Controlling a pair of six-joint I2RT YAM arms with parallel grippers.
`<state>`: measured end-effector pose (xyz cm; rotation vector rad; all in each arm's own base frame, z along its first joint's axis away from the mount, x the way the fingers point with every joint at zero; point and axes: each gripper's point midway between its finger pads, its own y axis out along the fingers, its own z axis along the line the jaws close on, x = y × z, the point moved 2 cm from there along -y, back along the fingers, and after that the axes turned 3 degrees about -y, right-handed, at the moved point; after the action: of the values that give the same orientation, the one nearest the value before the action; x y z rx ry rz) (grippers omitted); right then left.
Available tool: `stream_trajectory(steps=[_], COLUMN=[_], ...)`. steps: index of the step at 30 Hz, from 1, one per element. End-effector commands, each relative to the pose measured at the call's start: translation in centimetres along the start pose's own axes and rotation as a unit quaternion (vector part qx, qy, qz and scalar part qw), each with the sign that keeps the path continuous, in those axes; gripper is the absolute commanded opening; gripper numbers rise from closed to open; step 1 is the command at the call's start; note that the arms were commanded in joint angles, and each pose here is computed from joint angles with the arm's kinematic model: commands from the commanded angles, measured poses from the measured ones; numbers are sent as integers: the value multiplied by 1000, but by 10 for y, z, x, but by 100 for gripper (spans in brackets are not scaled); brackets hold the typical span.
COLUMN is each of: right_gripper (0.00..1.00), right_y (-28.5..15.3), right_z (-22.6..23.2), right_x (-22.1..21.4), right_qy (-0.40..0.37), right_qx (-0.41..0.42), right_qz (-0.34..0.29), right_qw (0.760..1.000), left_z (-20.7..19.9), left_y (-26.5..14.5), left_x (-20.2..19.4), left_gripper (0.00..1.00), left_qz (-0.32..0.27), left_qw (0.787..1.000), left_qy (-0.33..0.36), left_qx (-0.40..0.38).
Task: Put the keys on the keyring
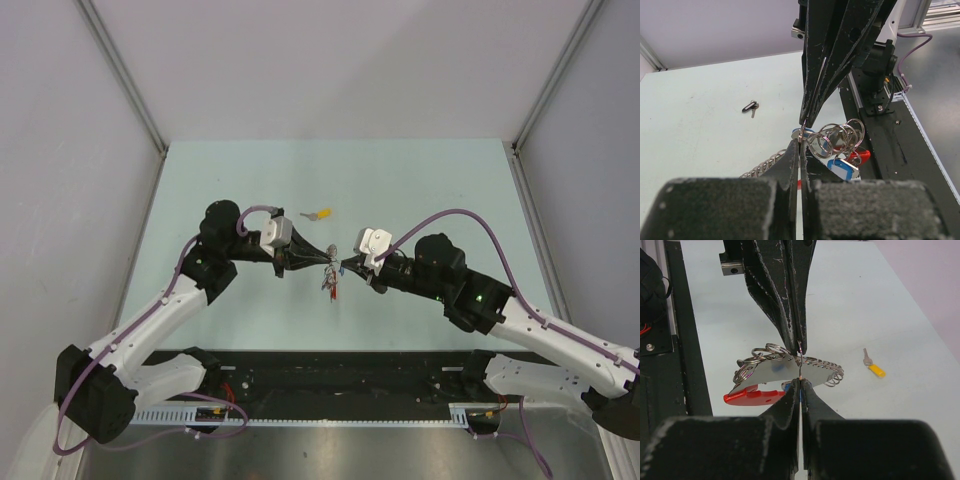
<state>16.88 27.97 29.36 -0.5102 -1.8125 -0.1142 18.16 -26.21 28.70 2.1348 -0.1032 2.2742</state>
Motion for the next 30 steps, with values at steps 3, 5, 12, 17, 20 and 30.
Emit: stream_trajectory(steps=[3, 5, 12, 17, 20, 30], right_gripper=[0, 0, 0, 0, 0, 0], right_y=[1, 0, -1, 0, -2, -2], right_z=[-3, -2, 2, 6, 6, -2], right_x=[14, 16, 25, 26, 30, 35], right_qy=[-11, -12, -28, -33, -32, -26], right_qx=[-4, -2, 18, 35, 32, -12], right_qz=[-29, -32, -54, -47, -54, -53], right_qw=[999, 999, 998, 998, 998, 998], left_z=[-7, -9, -18, -19, -20, -17], left_y=[2, 2, 6, 7, 8, 11], left_x=[12, 12, 11, 9, 9, 8], left_gripper=[0, 0, 0, 0, 0, 0], left_qz=[-15, -15, -9, -5, -4, 4], left_qw=[999, 999, 998, 997, 997, 999], left_qy=[18, 17, 9, -3, -1, 11], left_qx=[-22, -27, -65, -77, -76, -45])
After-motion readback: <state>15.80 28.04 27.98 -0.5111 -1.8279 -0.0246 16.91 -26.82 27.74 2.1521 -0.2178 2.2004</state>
